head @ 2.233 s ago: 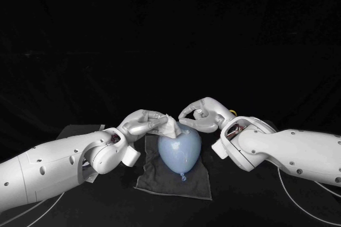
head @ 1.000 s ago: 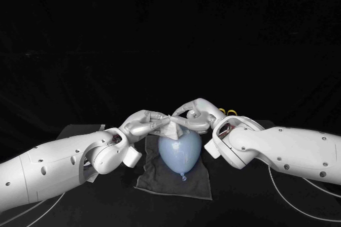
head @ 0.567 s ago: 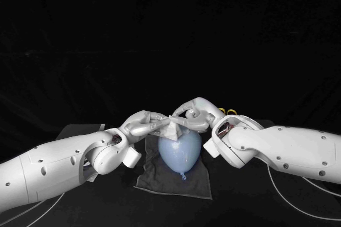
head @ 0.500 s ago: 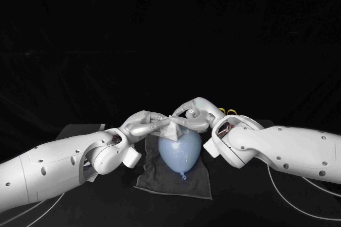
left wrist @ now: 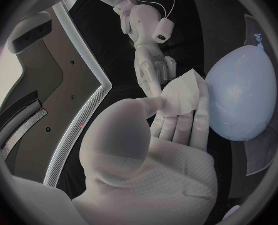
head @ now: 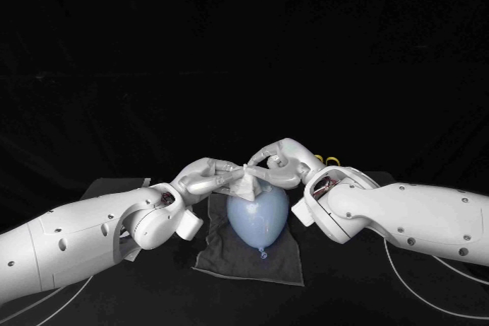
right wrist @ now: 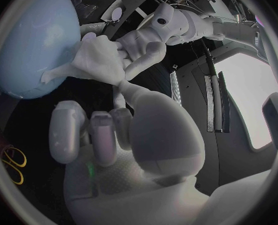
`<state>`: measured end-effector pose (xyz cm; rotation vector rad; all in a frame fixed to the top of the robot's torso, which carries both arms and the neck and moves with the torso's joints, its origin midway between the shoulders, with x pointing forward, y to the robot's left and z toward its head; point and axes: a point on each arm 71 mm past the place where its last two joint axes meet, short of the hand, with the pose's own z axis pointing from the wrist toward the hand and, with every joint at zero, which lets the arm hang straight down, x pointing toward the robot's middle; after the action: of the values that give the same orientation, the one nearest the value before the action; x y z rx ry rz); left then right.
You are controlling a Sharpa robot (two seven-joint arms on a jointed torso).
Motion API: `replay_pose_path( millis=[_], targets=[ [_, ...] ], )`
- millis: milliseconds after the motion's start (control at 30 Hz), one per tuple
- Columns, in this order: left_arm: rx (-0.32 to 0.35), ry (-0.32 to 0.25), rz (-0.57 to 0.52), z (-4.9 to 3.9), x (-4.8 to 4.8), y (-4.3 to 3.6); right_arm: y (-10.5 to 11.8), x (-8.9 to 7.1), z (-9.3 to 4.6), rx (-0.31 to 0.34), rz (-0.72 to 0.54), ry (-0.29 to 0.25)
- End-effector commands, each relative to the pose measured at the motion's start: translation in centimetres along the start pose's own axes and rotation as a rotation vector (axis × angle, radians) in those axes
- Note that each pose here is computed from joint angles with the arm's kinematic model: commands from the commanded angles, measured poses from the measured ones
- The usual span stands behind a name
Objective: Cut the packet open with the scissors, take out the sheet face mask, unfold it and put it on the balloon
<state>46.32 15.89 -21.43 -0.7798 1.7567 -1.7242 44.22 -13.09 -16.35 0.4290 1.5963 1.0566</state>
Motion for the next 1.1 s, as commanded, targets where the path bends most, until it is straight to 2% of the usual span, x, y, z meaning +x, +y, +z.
replay_pose_path(
  millis=[33,367,700,967,1100],
  targets=[
    [0.020,0.004,-0.016,0.02,-0.03,-0.28,0.0,-0.4,-0.1,-0.019,-0.012,-0.035],
    [0.004,-0.037,-0.055,-0.17,-0.68,-0.11,-0.1,-0.8,-0.7,-0.024,-0.004,-0.053],
    [-0.008,-0.050,-0.071,-0.20,-0.79,-0.03,0.1,-1.1,-1.2,-0.044,0.007,-0.079],
    [-0.009,-0.038,-0.064,-0.20,-0.62,-0.05,0.0,-1.2,-1.2,-0.052,0.000,-0.075],
    [-0.006,-0.026,-0.060,-0.16,-0.44,-0.09,0.2,-0.9,-0.9,-0.067,-0.023,-0.043]
  ],
)
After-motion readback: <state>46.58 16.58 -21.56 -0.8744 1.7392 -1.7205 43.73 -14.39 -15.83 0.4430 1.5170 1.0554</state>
